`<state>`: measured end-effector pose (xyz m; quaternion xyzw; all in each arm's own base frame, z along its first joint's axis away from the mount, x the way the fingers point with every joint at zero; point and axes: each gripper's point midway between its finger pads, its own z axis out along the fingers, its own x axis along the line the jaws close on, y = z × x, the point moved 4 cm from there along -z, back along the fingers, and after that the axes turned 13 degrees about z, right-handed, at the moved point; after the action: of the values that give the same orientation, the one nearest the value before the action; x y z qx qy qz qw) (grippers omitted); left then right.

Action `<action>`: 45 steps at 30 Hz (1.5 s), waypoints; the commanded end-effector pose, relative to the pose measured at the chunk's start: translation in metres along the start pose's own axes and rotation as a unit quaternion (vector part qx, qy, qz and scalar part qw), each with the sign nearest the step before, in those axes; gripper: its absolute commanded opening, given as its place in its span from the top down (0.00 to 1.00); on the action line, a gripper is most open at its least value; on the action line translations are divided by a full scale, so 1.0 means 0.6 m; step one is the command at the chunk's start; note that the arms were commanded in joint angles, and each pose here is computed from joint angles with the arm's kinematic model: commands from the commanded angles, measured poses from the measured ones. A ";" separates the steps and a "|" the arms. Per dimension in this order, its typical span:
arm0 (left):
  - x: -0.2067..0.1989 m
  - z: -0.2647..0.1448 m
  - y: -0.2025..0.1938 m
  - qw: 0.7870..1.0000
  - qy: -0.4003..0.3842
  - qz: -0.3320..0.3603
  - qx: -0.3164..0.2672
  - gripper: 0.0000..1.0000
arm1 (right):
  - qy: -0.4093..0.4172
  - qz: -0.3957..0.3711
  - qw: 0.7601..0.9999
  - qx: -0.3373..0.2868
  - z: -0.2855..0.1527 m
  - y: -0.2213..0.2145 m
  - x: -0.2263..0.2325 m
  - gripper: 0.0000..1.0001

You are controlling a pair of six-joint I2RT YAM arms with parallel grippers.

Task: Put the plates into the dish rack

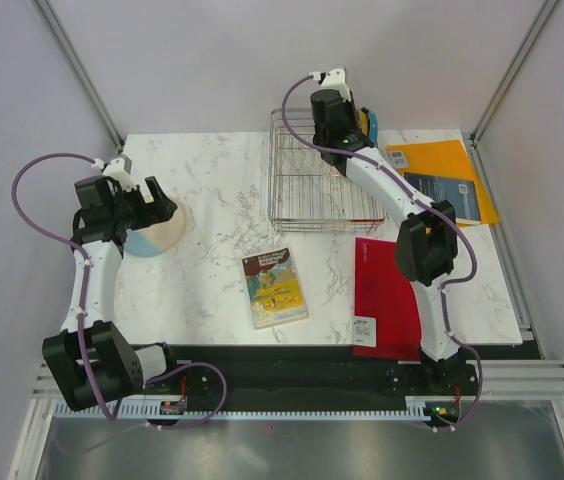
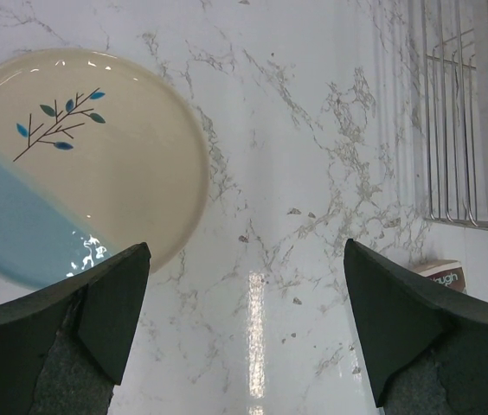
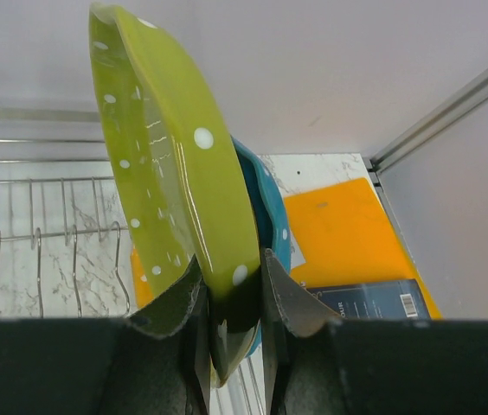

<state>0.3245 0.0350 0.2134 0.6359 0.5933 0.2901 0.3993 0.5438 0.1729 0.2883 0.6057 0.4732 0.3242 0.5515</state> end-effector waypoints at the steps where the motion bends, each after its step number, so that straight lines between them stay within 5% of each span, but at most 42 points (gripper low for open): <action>1: -0.004 0.004 0.007 1.000 -0.010 0.001 -0.015 0.00 | -0.038 0.083 0.994 -0.064 -0.009 0.083 -0.023 1.00; 21: 0.011 0.013 -0.020 1.000 0.016 -0.004 0.013 0.00 | 0.006 0.077 0.995 0.061 0.039 -0.100 0.059 0.98; 27: 0.026 0.029 -0.035 0.999 0.031 0.000 0.036 0.00 | 0.028 0.069 0.996 0.040 0.024 -0.067 0.067 0.75; 31: 0.043 0.035 -0.048 0.996 0.066 -0.019 0.058 0.00 | 0.055 0.040 0.998 0.005 -0.016 -0.022 0.083 0.43; 38: 0.087 0.039 -0.065 0.981 0.162 -0.050 0.092 0.00 | 0.114 0.008 0.992 -0.050 -0.132 0.029 0.113 0.25; 41: 0.111 0.040 -0.069 0.972 0.198 -0.072 0.104 0.00 | 0.168 0.011 0.985 -0.046 -0.169 0.022 0.135 0.20; 44: 0.132 0.047 -0.066 0.968 0.210 -0.082 0.114 0.00 | 0.358 -0.028 0.933 -0.009 -0.225 -0.013 0.198 0.24; 45: 0.136 0.048 -0.055 0.969 0.209 -0.069 0.112 0.01 | 0.458 -0.038 0.888 0.006 -0.261 -0.024 0.229 0.26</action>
<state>0.3309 0.0949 0.1430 0.5805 0.7276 0.2906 0.2216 0.4635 0.3207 0.2864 0.4769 0.6156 0.4677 0.4181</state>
